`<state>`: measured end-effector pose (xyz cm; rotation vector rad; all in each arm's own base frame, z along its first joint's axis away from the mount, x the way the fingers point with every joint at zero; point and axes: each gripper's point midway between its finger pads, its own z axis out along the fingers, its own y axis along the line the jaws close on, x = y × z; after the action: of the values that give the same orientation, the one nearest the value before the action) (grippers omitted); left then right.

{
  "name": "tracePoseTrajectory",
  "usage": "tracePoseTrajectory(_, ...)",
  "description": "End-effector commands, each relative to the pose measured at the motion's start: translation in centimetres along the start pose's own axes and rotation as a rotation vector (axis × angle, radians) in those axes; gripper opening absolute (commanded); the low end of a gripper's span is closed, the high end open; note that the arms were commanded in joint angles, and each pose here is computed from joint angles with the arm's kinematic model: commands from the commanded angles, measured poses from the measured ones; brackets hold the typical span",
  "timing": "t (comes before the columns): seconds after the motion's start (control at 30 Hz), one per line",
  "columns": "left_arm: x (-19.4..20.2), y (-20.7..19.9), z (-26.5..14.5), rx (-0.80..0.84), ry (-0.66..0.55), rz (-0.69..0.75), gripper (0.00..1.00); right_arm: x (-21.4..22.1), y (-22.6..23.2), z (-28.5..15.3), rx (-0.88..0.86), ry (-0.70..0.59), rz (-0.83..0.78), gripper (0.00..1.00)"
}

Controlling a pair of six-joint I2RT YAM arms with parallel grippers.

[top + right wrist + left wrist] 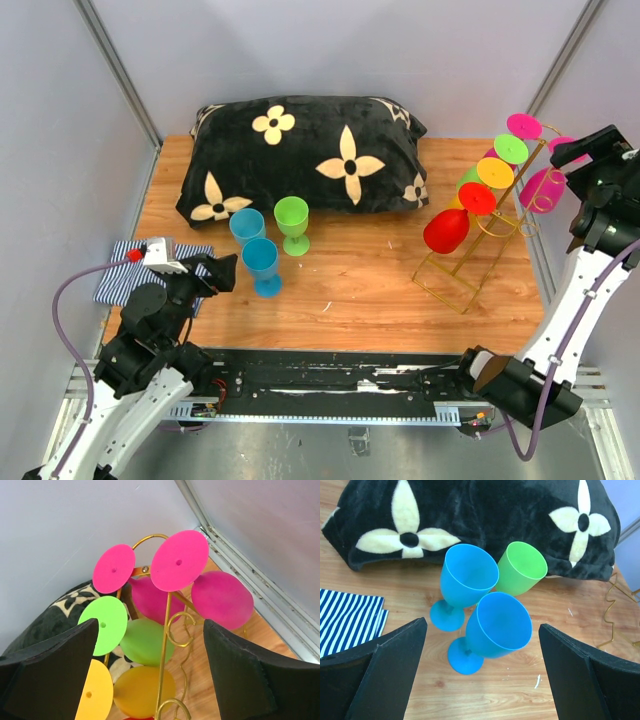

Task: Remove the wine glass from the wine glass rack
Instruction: Pick up the wine glass from the wine rack.

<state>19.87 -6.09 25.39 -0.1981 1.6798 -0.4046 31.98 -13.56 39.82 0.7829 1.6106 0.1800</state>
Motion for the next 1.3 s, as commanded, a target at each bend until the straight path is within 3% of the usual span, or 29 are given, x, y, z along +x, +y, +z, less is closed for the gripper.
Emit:
tracePoseTrajectory(0.0,-0.3,0.0,0.2,0.0,-0.019,-0.008,1.0,-1.7,0.9,0.8,-0.045,-0.041,0.068,0.87)
tracePoseTrajectory(0.3,-0.3,0.0,0.0,0.005,-0.029,-0.012,1.0,-2.4,-1.5,1.9,0.113,-0.055,0.176,0.86)
tracePoseTrajectory(0.47,-0.2,-0.2,0.1,0.018,-0.019,-0.004,1.0,-2.8,-2.9,2.3,0.186,-0.082,0.188,0.78)
tracePoseTrajectory(0.6,-0.2,-0.3,0.1,0.021,-0.022,-0.005,1.0,-2.7,-3.8,2.8,0.23,-0.082,0.195,0.66)
tracePoseTrajectory(1.0,-0.4,-0.3,-0.2,0.028,-0.037,-0.013,1.0,-1.9,-3.4,5.2,0.21,-0.017,0.213,0.63)
tracePoseTrajectory(1.27,-0.4,-0.3,-0.2,0.031,-0.035,-0.012,1.0,-1.6,-3.5,6.1,0.227,-0.008,0.201,0.54)
